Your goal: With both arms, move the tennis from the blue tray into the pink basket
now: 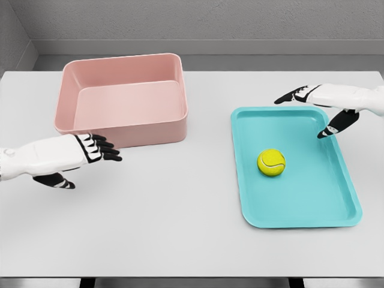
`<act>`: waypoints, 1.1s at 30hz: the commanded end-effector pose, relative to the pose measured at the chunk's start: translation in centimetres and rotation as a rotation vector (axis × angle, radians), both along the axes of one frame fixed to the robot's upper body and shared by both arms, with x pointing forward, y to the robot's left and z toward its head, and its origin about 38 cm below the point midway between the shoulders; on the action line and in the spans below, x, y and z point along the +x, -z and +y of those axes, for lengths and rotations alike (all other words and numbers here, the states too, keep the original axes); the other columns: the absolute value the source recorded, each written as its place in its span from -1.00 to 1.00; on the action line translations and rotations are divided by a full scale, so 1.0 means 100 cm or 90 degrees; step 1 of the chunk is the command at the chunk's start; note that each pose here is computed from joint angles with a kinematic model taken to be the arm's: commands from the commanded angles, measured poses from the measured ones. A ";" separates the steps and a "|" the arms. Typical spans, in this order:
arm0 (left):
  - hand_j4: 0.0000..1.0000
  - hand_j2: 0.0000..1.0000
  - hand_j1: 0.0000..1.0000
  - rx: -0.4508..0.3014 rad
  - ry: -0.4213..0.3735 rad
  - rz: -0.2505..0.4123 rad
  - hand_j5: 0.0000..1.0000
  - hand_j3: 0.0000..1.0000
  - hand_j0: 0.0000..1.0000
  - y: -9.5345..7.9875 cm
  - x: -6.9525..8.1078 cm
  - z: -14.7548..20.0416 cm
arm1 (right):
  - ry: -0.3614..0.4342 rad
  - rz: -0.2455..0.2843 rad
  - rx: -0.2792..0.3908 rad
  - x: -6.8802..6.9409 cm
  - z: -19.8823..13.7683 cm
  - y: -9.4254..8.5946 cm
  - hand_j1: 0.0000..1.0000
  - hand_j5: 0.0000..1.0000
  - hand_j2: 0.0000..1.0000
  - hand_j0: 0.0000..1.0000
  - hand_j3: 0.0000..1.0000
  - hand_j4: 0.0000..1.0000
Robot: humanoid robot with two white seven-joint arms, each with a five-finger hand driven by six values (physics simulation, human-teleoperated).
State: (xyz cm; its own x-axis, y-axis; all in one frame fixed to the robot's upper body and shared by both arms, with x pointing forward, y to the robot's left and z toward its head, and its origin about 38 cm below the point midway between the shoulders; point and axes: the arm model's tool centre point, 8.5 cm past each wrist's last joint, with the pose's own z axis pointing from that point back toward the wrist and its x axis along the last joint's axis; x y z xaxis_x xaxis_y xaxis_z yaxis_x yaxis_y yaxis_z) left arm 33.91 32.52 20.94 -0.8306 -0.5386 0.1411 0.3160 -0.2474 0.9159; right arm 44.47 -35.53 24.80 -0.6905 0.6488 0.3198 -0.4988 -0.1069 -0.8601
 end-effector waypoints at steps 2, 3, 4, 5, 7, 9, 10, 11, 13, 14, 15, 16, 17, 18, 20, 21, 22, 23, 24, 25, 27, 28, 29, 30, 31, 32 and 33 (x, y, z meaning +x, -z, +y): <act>1.00 1.00 1.00 0.007 0.002 -0.005 1.00 1.00 1.00 0.003 0.000 -0.003 | 0.000 0.001 0.004 -0.001 0.001 -0.001 1.00 1.00 1.00 1.00 1.00 1.00; 1.00 1.00 1.00 0.008 0.002 -0.002 1.00 1.00 1.00 0.005 -0.001 -0.002 | 0.004 0.005 -0.003 -0.003 -0.004 0.001 1.00 1.00 1.00 1.00 1.00 1.00; 1.00 1.00 1.00 0.008 0.002 0.003 1.00 1.00 1.00 0.007 -0.002 -0.002 | 0.005 0.007 -0.004 -0.003 -0.005 0.002 1.00 1.00 1.00 1.00 1.00 1.00; 1.00 1.00 1.00 0.006 0.000 0.014 1.00 1.00 1.00 0.013 -0.006 -0.001 | 0.004 0.004 -0.004 -0.003 -0.004 0.000 1.00 1.00 1.00 1.00 1.00 1.00; 1.00 1.00 1.00 0.007 0.000 0.017 1.00 1.00 1.00 0.015 -0.006 -0.001 | 0.002 0.000 -0.001 -0.004 -0.004 0.000 1.00 1.00 1.00 1.00 1.00 1.00; 1.00 1.00 1.00 0.011 -0.001 0.021 1.00 1.00 1.00 0.016 -0.008 0.000 | 0.012 0.003 -0.003 -0.006 -0.011 0.001 1.00 1.00 1.00 1.00 1.00 1.00; 1.00 1.00 1.00 0.014 0.000 0.022 1.00 1.00 1.00 0.016 -0.008 0.001 | 0.010 0.009 -0.003 -0.007 -0.010 0.005 1.00 1.00 1.00 1.00 1.00 1.00; 1.00 1.00 1.00 0.015 0.000 0.022 1.00 1.00 1.00 0.015 -0.007 0.001 | 0.009 0.018 -0.004 -0.009 -0.009 0.012 1.00 1.00 1.00 1.00 1.00 1.00; 1.00 1.00 1.00 0.015 -0.001 0.021 1.00 1.00 1.00 0.015 -0.007 0.001 | 0.008 0.030 -0.003 -0.012 -0.009 0.020 1.00 1.00 1.00 1.00 1.00 1.00; 1.00 1.00 1.00 0.015 0.000 0.022 1.00 1.00 1.00 0.015 -0.007 0.001 | 0.007 0.033 -0.002 -0.012 -0.008 0.022 1.00 1.00 1.00 1.00 1.00 1.00; 1.00 1.00 1.00 0.014 0.000 0.021 1.00 1.00 1.00 0.015 -0.007 0.001 | 0.006 0.038 -0.001 -0.014 -0.007 0.026 1.00 1.00 1.00 1.00 1.00 1.00; 1.00 1.00 1.00 0.015 0.001 0.018 1.00 1.00 1.00 0.014 -0.006 0.000 | -0.002 0.038 0.003 -0.015 -0.002 0.027 1.00 1.00 1.00 1.00 1.00 1.00; 1.00 1.00 1.00 0.011 0.002 0.016 1.00 1.00 1.00 0.013 -0.005 -0.001 | -0.014 0.037 0.006 -0.017 0.004 0.025 1.00 1.00 1.00 1.00 1.00 1.00; 1.00 1.00 1.00 0.012 0.001 0.016 1.00 1.00 1.00 0.013 -0.006 -0.001 | -0.025 0.036 0.007 -0.018 0.009 0.024 1.00 1.00 1.00 1.00 1.00 1.00; 1.00 1.00 1.00 0.015 0.001 0.011 1.00 1.00 1.00 0.010 -0.004 0.000 | -0.047 0.032 0.013 -0.023 0.020 0.021 1.00 1.00 1.00 1.00 1.00 1.00; 1.00 1.00 1.00 0.010 0.003 0.009 1.00 1.00 1.00 0.010 -0.004 -0.002 | -0.060 0.031 0.016 -0.025 0.026 0.021 1.00 1.00 1.00 1.00 1.00 1.00; 1.00 1.00 1.00 0.010 0.003 0.010 1.00 1.00 1.00 0.010 -0.003 -0.002 | -0.066 0.030 0.017 -0.026 0.029 0.020 1.00 1.00 1.00 1.00 1.00 1.00; 1.00 1.00 1.00 0.010 0.002 0.009 1.00 1.00 1.00 0.010 -0.003 -0.002 | -0.069 0.035 0.018 -0.029 0.030 0.023 1.00 1.00 1.00 1.00 1.00 1.00; 1.00 1.00 1.00 0.010 0.003 0.010 1.00 1.00 1.00 0.010 -0.004 -0.003 | -0.076 0.037 0.020 -0.031 0.033 0.024 1.00 1.00 1.00 1.00 1.00 1.00; 1.00 1.00 1.00 0.009 0.003 0.013 1.00 1.00 1.00 0.012 -0.005 -0.003 | -0.089 0.039 0.022 -0.035 0.039 0.024 1.00 1.00 1.00 1.00 1.00 1.00; 1.00 1.00 1.00 0.002 0.005 0.024 1.00 1.00 1.00 0.019 -0.008 -0.006 | -0.100 0.040 0.025 -0.038 0.044 0.025 1.00 1.00 1.00 1.00 1.00 1.00; 1.00 1.00 1.00 0.001 0.005 0.029 1.00 1.00 1.00 0.023 -0.009 -0.007 | -0.100 0.041 0.026 -0.038 0.045 0.026 1.00 1.00 1.00 1.00 1.00 1.00; 1.00 1.00 1.00 -0.018 0.010 0.037 1.00 1.00 1.00 0.031 -0.011 -0.015 | -0.100 0.044 0.025 -0.039 0.044 0.028 1.00 1.00 1.00 1.00 1.00 1.00; 1.00 1.00 1.00 -0.028 0.011 0.046 1.00 1.00 1.00 0.037 -0.015 -0.019 | -0.104 0.044 0.028 -0.038 0.048 0.029 1.00 1.00 1.00 1.00 1.00 1.00; 1.00 1.00 1.00 -0.025 0.011 0.041 1.00 1.00 1.00 0.034 -0.013 -0.018 | -0.106 0.045 0.029 -0.038 0.050 0.030 1.00 1.00 1.00 1.00 1.00 1.00; 1.00 1.00 1.00 -0.026 0.011 0.038 1.00 1.00 1.00 0.033 -0.012 -0.018 | -0.111 0.047 0.031 -0.038 0.053 0.031 1.00 1.00 1.00 1.00 1.00 1.00; 1.00 1.00 1.00 -0.028 0.012 0.032 1.00 1.00 1.00 0.030 -0.010 -0.020 | -0.117 0.050 0.033 -0.038 0.058 0.035 1.00 1.00 1.00 1.00 1.00 1.00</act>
State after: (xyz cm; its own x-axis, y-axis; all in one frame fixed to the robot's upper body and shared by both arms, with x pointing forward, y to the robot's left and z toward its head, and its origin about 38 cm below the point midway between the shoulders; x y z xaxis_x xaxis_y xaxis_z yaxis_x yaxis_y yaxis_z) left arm 33.01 30.84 18.15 -0.8337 -0.5174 0.1927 0.3513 -0.2278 0.9082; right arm 40.60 -30.46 21.35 -0.7619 0.5093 0.4002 -0.5414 -0.1616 -0.8251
